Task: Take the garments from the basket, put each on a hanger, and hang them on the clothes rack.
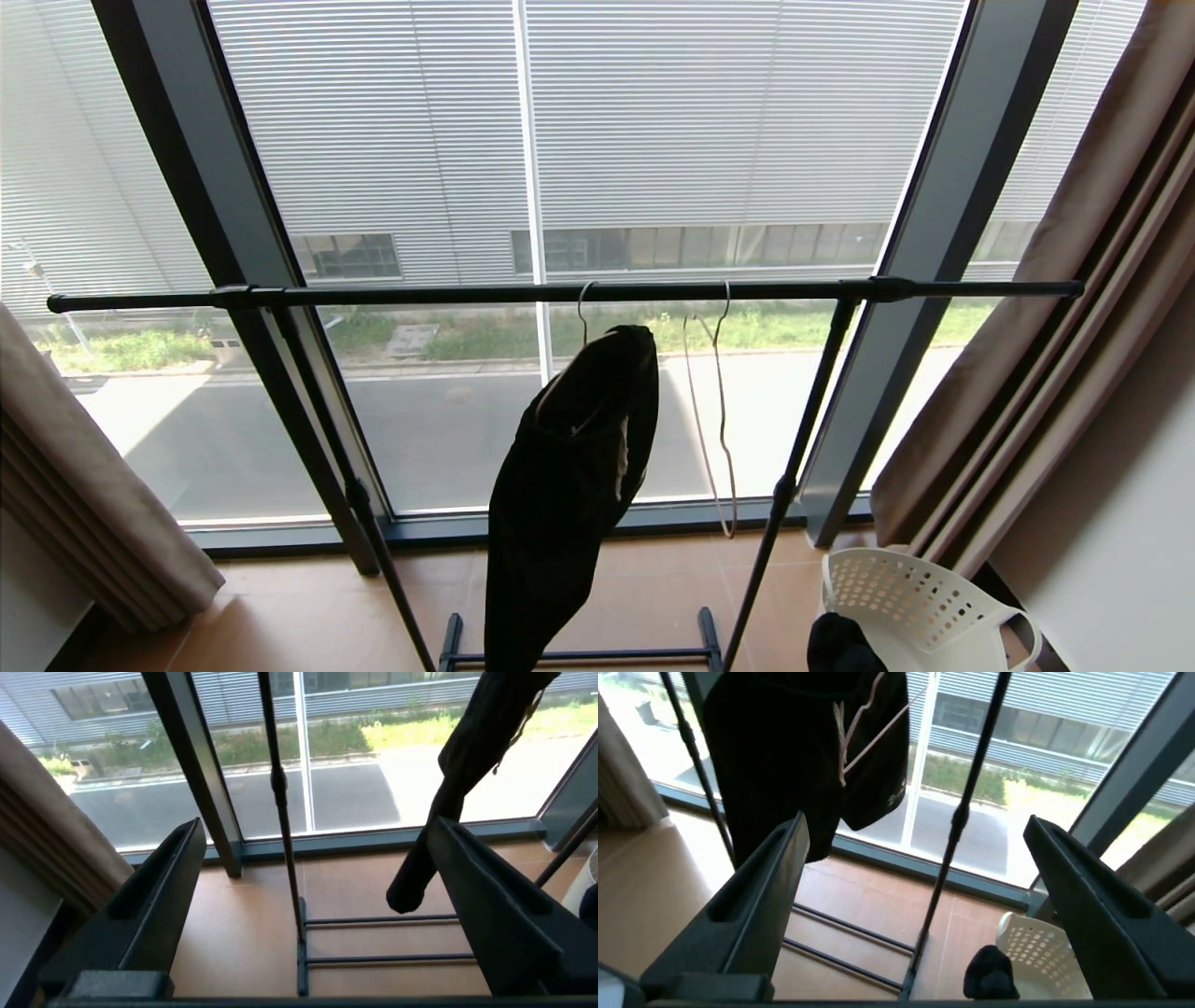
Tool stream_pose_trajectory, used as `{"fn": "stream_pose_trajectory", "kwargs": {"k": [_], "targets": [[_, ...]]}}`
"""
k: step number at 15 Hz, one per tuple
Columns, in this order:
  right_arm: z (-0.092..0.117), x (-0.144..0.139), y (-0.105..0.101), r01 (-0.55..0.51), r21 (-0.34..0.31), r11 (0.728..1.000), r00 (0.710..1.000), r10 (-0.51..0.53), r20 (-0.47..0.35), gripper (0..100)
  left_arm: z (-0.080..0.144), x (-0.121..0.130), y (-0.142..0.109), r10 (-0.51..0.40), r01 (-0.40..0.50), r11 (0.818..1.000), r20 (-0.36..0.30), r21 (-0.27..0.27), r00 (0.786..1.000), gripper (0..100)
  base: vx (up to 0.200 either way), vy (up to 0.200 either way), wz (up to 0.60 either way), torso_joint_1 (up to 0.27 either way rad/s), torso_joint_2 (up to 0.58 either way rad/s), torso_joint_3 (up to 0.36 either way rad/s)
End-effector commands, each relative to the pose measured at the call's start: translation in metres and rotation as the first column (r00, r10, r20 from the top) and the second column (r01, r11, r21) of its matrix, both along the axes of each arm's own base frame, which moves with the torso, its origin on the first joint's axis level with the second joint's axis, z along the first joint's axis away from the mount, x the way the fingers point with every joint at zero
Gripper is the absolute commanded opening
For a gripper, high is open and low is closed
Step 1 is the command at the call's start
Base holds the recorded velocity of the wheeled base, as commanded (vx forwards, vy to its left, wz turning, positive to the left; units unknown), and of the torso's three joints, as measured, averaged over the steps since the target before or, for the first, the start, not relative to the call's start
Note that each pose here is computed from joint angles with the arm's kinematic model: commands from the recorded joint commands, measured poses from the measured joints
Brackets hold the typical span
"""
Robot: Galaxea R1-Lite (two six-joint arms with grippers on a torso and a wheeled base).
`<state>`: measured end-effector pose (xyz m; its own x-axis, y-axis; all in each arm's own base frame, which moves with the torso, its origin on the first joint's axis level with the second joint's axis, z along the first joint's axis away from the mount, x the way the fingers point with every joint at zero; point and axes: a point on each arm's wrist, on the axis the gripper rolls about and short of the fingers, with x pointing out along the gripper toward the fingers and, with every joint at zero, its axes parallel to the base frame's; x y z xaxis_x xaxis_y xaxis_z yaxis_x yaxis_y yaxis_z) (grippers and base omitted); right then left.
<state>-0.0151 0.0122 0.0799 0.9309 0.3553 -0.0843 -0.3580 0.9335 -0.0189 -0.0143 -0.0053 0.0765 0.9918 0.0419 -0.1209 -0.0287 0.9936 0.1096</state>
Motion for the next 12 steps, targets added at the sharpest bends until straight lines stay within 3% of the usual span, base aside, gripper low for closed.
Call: {"fn": "stream_pose_trajectory", "kwargs": {"k": [1,3,5,6,7,9,10,12], "targets": [[0.0,-0.0008,0.0003,-0.008,-0.001,1.0,1.0,0.008,0.012,100,0.0003,-0.0001,0.0,-0.002,0.002,1.0,0.002,-0.001,1.0,100,0.0,0.0,0.0,0.0,0.0,0.0],[0.0028,-0.0014,-0.0005,0.035,-0.006,0.999,0.998,-0.034,0.056,100,0.0008,-0.0004,-0.0004,-0.046,0.046,0.999,0.006,-0.006,0.999,100,0.0,0.0,0.0,0.0,0.0,0.0],[0.0031,-0.0012,-0.0013,0.07,-0.006,0.998,0.996,-0.069,0.058,100,0.0006,-0.0015,0.0021,-0.241,0.241,0.971,0.008,-0.008,0.971,100,0.0,0.0,0.0,0.0,0.0,0.0],[0.0031,-0.0012,-0.0013,0.072,0.003,0.997,0.996,-0.072,0.054,100,0.0005,-0.0016,0.003,-0.268,0.268,0.963,0.008,-0.007,0.963,100,0.0,0.0,0.0,0.0,0.0,0.0],[0.0031,-0.0011,-0.0014,0.08,0.01,0.997,0.995,-0.08,0.052,100,0.0005,-0.0016,0.0034,-0.244,0.244,0.97,0.009,-0.007,0.97,100,0.0,0.0,0.0,0.0,0.0,0.0],[0.003,-0.0007,-0.0026,0.147,0.007,0.989,0.988,-0.147,0.052,100,0.0003,-0.0016,0.0048,-0.17,0.171,0.983,0.012,-0.064,0.985,100,0.0,0.0,0.0,0.0,0.0,0.0],[0.0027,-0.0005,-0.0034,0.19,0.001,0.982,0.98,-0.19,0.051,100,0.0001,-0.0015,0.0052,-0.149,0.15,0.987,0.01,-0.063,0.989,100,0.0,0.0,0.0,0.0,0.0,0.0],[0.0021,-0.0006,-0.0034,0.18,-0.035,0.983,0.982,-0.178,0.058,100,-0.0005,-0.0026,0.0052,-0.114,0.115,0.992,0.024,-0.053,0.993,100,0.0,0.0,0.0,0.0,0.0,0.0]]}}
